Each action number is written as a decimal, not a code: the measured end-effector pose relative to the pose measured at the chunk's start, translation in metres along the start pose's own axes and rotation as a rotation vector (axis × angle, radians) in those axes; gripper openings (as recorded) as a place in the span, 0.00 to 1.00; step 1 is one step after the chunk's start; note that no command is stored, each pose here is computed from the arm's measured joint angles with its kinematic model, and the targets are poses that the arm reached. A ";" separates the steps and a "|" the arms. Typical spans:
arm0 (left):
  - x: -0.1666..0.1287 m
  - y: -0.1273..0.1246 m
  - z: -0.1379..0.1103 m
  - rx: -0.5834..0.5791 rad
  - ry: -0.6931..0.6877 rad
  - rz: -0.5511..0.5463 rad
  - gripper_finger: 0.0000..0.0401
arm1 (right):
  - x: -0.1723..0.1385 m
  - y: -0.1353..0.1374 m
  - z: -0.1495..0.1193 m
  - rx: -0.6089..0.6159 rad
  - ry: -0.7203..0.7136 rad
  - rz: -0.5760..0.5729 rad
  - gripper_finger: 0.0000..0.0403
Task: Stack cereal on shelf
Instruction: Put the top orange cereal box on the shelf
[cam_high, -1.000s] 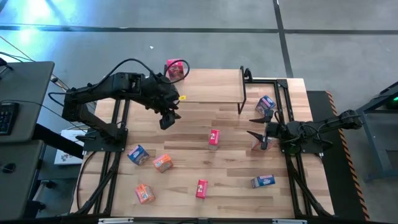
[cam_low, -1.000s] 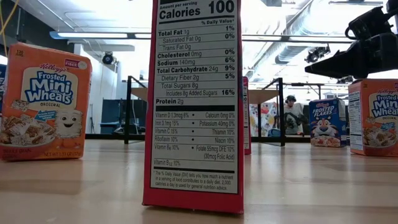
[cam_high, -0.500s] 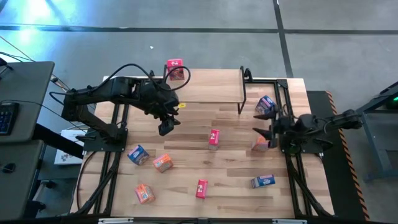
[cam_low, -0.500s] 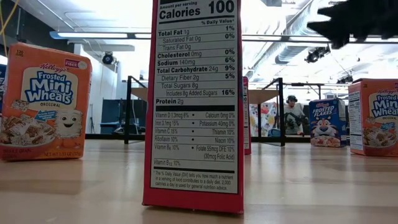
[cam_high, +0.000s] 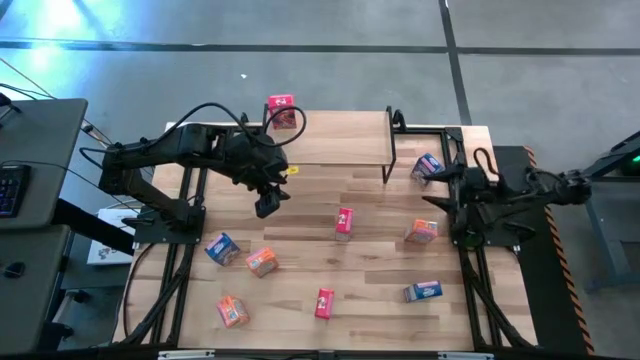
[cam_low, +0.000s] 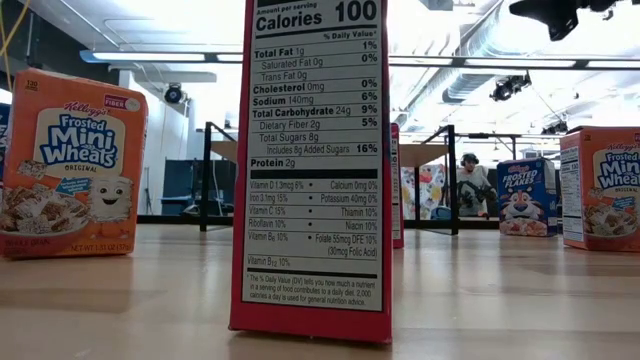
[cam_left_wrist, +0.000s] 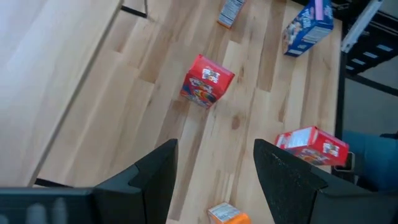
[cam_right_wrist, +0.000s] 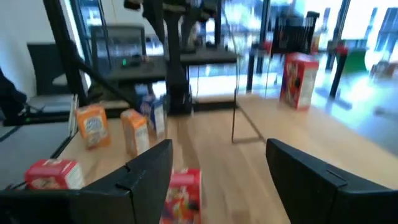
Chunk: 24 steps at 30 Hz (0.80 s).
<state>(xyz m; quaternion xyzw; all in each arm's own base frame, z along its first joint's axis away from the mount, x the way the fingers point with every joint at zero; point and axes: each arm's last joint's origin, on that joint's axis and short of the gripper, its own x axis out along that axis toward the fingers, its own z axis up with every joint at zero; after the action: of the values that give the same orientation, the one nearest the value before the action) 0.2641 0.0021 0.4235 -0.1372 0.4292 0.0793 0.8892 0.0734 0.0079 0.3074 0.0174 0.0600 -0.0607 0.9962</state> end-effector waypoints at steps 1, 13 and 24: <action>0.000 0.000 0.000 0.001 -0.004 0.013 0.50 | -0.001 0.000 0.004 0.011 0.043 -0.004 0.63; 0.000 0.002 0.001 0.001 -0.027 0.083 0.50 | 0.017 0.015 0.031 0.177 0.586 0.082 0.63; 0.000 0.003 0.001 0.002 -0.029 0.091 0.50 | 0.053 0.028 0.003 0.159 0.940 -0.015 0.63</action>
<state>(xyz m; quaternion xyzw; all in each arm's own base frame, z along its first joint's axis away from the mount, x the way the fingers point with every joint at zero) 0.2640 0.0049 0.4237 -0.1153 0.4221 0.1212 0.8910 0.1291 0.0298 0.3050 0.1186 0.4993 -0.0579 0.8563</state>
